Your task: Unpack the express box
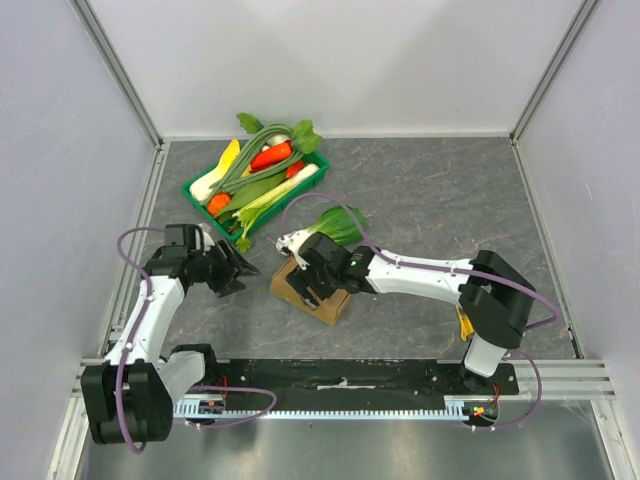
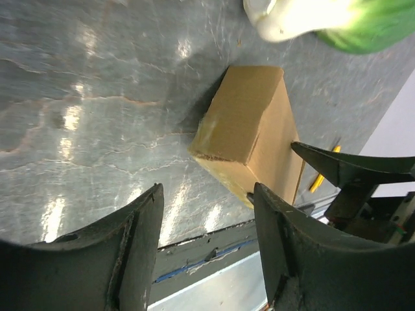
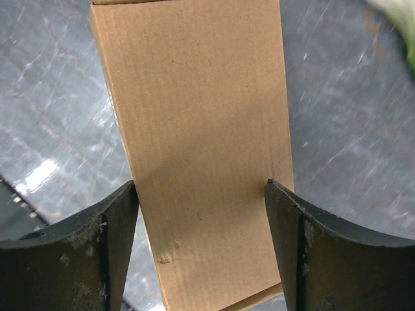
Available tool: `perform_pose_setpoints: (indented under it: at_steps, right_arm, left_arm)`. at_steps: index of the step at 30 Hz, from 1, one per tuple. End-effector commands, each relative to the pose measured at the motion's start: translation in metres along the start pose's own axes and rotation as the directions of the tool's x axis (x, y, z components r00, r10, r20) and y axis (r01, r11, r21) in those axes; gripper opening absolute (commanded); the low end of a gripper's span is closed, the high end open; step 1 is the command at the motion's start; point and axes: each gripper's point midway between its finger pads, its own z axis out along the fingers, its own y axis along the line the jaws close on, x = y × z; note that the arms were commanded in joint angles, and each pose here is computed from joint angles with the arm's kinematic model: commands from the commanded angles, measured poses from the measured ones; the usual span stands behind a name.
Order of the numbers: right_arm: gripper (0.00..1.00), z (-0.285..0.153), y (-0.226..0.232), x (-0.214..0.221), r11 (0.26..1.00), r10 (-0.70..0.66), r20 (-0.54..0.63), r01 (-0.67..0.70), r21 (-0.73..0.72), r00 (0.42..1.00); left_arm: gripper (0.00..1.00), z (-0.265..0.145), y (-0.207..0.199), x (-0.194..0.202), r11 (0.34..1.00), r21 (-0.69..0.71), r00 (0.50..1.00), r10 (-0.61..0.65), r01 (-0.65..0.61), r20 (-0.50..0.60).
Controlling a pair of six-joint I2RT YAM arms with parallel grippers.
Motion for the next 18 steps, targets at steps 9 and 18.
perform_pose_setpoints:
  at_steps: [9, 18]
  right_arm:
    - [0.72, -0.043, 0.017, 0.046, 0.842, 0.396, -0.289, -0.47, -0.264, 0.872]
    - [0.77, -0.046, -0.003, 0.037, 0.672, 0.553, -0.314, -0.636, -0.38, 0.772]
  left_arm:
    - [0.64, 0.022, -0.033, 0.002, 0.989, 0.099, 0.994, 0.105, -0.108, 0.037]
    - [0.66, 0.013, -0.048, -0.004, 0.972, 0.16, 0.982, 0.156, -0.172, 0.11]
